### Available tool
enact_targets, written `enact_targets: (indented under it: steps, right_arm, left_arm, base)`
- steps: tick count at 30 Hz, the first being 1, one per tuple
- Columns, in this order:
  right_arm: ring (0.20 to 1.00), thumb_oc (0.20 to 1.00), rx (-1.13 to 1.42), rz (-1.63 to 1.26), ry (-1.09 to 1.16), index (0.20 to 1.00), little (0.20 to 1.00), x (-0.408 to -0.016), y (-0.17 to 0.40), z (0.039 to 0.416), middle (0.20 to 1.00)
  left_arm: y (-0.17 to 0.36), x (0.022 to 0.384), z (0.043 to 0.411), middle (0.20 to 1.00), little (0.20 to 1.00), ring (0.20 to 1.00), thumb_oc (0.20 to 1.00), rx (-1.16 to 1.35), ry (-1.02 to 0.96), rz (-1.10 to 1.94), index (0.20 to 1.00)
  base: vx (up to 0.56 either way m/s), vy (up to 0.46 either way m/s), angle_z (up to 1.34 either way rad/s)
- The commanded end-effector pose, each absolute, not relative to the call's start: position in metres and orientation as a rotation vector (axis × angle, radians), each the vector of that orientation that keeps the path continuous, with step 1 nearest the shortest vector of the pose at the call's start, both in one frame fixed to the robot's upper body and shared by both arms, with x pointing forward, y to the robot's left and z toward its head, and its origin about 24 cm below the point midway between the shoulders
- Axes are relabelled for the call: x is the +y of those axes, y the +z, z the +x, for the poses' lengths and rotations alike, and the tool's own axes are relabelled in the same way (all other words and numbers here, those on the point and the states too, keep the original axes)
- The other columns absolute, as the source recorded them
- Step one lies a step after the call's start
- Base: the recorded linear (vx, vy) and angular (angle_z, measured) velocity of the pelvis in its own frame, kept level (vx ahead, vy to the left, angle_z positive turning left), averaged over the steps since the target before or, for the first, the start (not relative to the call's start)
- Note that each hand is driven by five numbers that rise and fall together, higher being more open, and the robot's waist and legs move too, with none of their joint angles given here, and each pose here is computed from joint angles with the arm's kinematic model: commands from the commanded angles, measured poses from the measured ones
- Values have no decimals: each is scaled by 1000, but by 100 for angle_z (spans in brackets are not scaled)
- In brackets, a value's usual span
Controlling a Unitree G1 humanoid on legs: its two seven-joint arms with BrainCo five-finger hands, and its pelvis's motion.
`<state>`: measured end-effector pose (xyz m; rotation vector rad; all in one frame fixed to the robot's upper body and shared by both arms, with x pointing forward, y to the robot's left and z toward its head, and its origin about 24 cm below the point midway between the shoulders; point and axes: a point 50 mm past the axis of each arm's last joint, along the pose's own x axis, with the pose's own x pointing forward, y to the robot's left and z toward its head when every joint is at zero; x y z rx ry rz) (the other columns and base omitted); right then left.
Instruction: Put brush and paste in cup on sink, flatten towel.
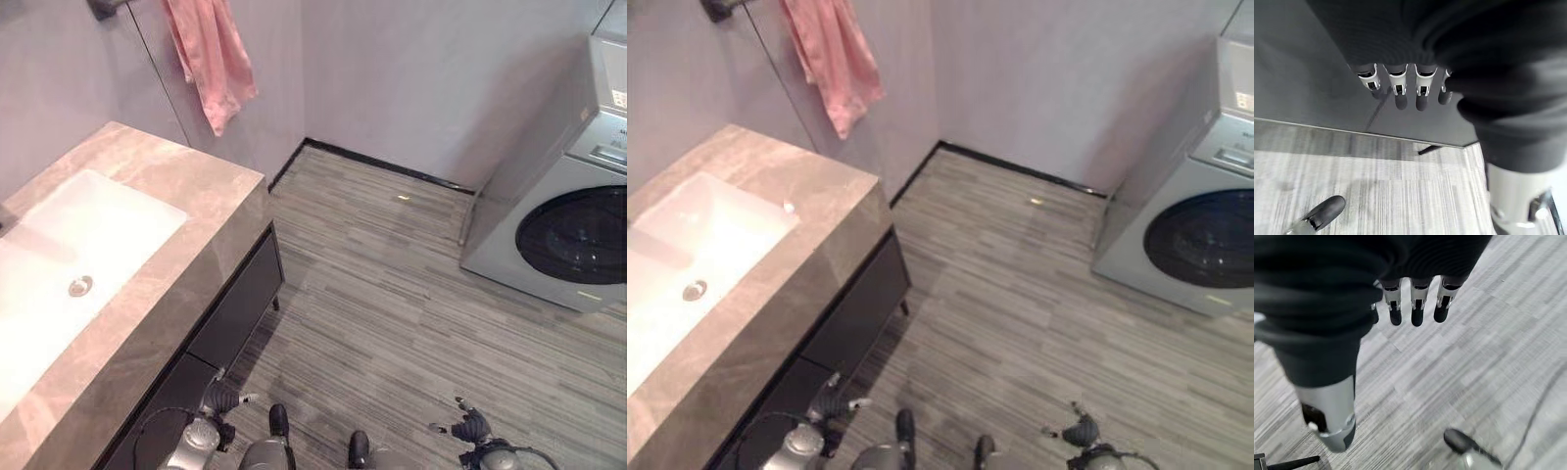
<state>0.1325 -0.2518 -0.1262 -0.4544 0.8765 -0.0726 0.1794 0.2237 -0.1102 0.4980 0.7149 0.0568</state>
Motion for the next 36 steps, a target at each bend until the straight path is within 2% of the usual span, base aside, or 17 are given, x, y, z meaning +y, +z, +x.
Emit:
enact_targets:
  steps: [1, 21, 36]
  right_arm:
    - [1000, 1000, 836, -472, -59, 1000, 1000, -255, -121, 138, 1000]
    - [1000, 1000, 992, -448, -53, 1000, 1000, -251, -141, 107, 1000]
    - [1000, 1000, 1009, -388, -80, 1000, 1000, -249, -143, 103, 1000]
  left_arm:
    - [-106, 225, 182, 1000, 1000, 1000, 1000, 676, 70, 479, 1000]
    - [-131, 231, 149, 1000, 1000, 1000, 1000, 860, 32, 517, 1000]
    - [-133, 231, 146, 1000, 1000, 1000, 1000, 873, 5, 527, 1000]
  base:
    - [47, 42, -11]
    - [57, 38, 1]
    - [36, 84, 4]
